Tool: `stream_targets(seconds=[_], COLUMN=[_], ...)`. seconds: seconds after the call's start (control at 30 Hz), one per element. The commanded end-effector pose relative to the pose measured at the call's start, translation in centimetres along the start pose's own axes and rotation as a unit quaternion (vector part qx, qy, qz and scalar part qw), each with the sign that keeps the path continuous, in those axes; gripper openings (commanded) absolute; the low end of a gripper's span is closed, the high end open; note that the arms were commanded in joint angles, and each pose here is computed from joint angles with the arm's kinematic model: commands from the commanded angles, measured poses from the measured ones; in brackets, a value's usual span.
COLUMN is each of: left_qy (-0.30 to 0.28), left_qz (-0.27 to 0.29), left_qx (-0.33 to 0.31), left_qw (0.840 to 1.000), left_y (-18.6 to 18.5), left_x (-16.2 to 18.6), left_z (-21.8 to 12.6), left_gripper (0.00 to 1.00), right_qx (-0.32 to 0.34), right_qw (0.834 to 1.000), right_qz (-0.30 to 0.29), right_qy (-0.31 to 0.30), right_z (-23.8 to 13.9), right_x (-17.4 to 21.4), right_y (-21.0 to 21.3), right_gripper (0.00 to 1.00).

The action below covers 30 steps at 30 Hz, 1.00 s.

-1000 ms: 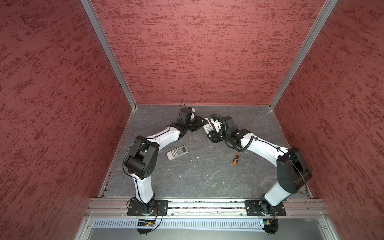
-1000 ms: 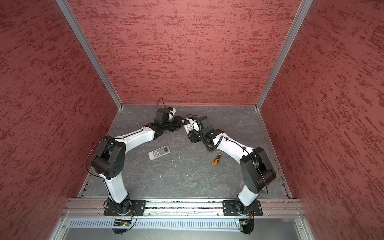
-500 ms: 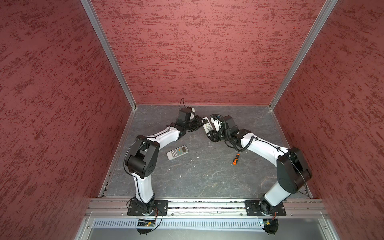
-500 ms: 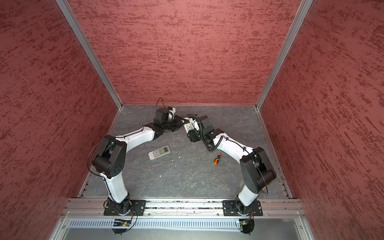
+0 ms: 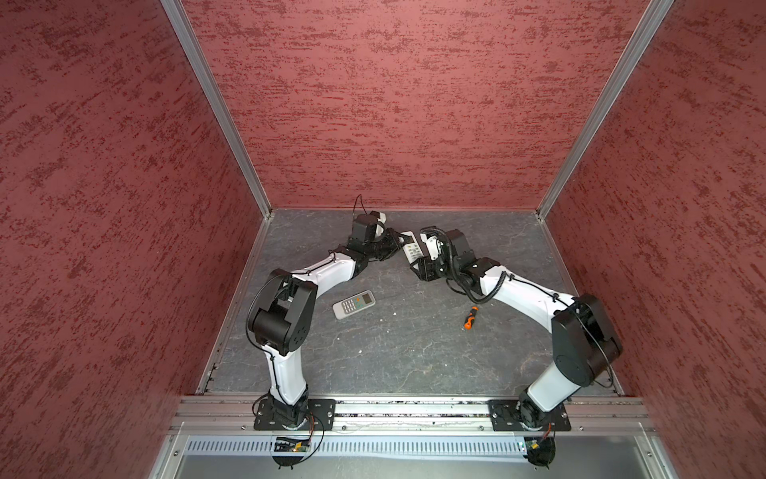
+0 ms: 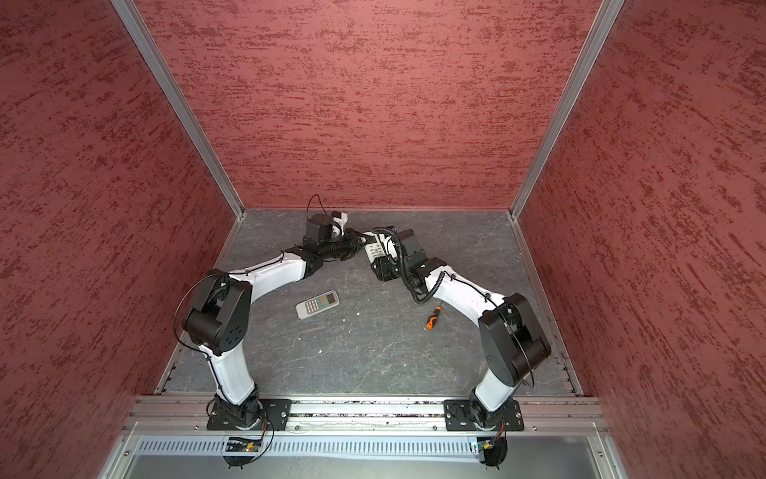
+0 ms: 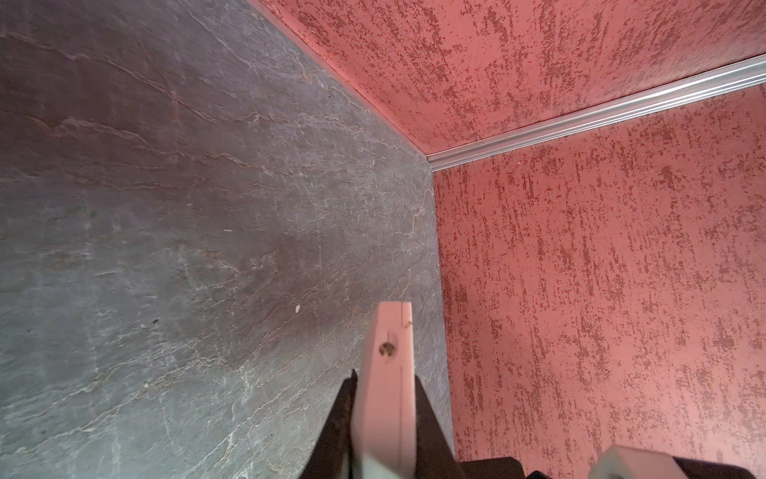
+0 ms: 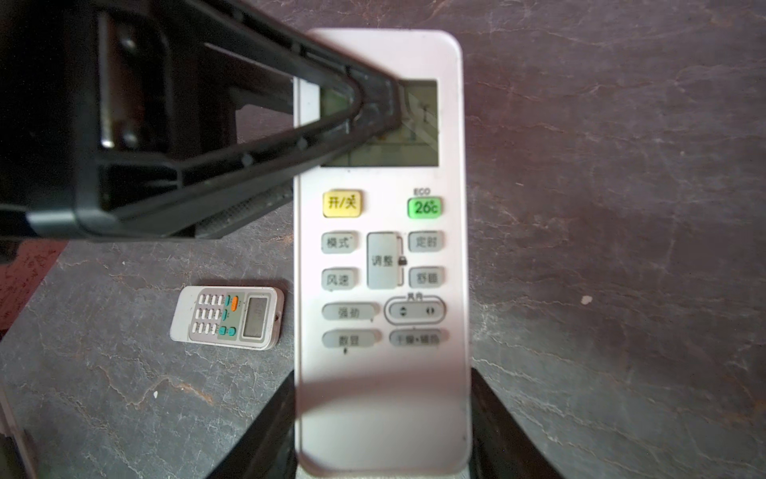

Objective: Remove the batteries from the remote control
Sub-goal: 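Grasp the remote's top end with the left gripper, raising it upright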

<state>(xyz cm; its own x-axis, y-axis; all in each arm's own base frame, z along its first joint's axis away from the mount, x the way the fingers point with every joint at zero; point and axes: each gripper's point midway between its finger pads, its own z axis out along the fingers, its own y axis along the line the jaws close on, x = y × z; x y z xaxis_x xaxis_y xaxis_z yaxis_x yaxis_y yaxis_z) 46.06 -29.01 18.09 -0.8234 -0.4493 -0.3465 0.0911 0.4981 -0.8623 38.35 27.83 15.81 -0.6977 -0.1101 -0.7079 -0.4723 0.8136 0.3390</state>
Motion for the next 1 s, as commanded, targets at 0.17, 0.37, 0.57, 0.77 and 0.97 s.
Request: stream_targets(seconds=[0.17,0.37,0.57,0.77,0.97], left_qy=[-0.028,-0.044,-0.066,-0.083,-0.100], left_qz=[0.005,-0.001,0.005,0.024,0.033], left_qx=[0.029,0.058,0.101,0.173,0.215], left_qw=[0.999,0.997,0.993,0.981,0.971], left_y=[-1.1,-1.8,-3.1,-5.5,-6.7], left_x=[-1.8,-2.9,-4.2,-4.8,-4.8], left_z=[-1.4,-2.8,-4.5,-5.7,-6.5], left_gripper=[0.10,0.10,0.10,0.10,0.10], right_qx=[-0.057,-0.081,-0.096,-0.166,-0.254], right_qw=[0.996,0.991,0.979,0.956,0.930], right_qz=[0.021,0.055,0.116,0.169,0.191], right_qy=[-0.062,-0.092,-0.140,-0.172,-0.185], right_z=[-2.0,-3.1,-5.0,-5.9,-5.8], right_x=[-2.4,-3.2,-4.9,-6.2,-7.2], right_y=[2.1,2.1,1.3,0.8,1.3], right_gripper=[0.70,0.73,0.63,0.57,0.53])
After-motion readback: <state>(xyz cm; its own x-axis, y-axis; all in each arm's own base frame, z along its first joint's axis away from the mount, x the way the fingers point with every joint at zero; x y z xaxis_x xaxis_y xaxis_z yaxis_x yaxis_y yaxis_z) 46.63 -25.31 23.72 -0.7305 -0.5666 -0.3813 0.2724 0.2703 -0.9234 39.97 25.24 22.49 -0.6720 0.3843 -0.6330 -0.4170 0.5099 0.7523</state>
